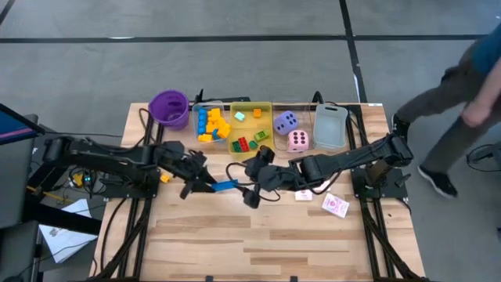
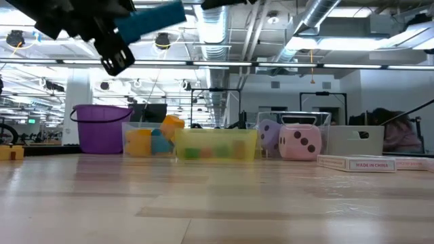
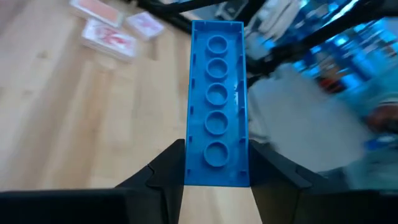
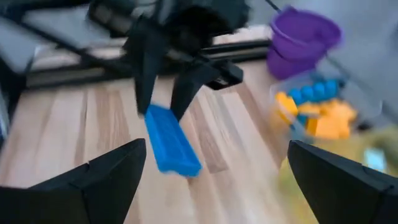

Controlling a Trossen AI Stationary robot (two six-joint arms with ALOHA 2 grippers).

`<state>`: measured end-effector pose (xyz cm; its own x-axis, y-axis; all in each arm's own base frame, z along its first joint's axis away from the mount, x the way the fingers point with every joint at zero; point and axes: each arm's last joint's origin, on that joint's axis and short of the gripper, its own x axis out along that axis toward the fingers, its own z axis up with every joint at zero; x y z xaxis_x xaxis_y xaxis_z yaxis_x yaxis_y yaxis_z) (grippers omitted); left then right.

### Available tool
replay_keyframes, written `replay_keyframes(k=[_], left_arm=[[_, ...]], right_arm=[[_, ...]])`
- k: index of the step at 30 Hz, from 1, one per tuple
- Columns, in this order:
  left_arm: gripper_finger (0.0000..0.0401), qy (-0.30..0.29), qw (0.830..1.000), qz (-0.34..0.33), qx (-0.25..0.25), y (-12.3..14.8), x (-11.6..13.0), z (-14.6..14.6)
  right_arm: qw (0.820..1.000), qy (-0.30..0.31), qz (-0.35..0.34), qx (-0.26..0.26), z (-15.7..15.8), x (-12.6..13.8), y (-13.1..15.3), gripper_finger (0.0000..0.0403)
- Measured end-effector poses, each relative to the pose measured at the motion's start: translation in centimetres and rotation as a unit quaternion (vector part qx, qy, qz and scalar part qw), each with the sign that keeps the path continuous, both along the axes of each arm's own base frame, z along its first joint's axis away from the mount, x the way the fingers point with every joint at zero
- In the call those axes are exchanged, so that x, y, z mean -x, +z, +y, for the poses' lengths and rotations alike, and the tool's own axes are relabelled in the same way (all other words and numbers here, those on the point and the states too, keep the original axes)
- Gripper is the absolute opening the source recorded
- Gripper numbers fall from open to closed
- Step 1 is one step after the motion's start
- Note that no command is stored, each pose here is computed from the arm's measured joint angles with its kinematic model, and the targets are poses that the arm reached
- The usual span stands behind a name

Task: Pick & Place Toys
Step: Put the blue twelve stud game piece into the yellow bin

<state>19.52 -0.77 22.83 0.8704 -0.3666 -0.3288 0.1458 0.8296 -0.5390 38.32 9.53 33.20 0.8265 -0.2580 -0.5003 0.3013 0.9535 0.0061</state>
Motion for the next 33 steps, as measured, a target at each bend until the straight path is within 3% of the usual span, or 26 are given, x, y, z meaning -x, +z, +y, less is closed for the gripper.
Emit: replay_keyframes(k=[6, 10, 20, 33], left_arm=[[0.0145, -0.007, 0.999, -0.011, 0.048, 1.0, 0.8, -0.1], [0.0142, -0.007, 0.998, -0.037, 0.052, 1.6, 0.7, -0.1], [0.0144, -0.003, 0.989, -0.118, 0.091, 3.4, 0.4, -0.1], [0.0145, -0.002, 0.989, -0.116, 0.094, 3.3, 0.1, -0.1]], right_arm=[[0.985, 0.099, 0.020, 0.137, 0.3, -0.2, 0.4, 0.0384], [0.977, 0.117, -0.005, 0.176, 0.3, -0.6, 1.1, 0.0384], [0.975, 0.144, -0.029, 0.168, 0.5, -0.8, 1.5, 0.0384], [0.973, 0.165, -0.032, 0.158, 0.7, -0.8, 1.5, 0.0382]])
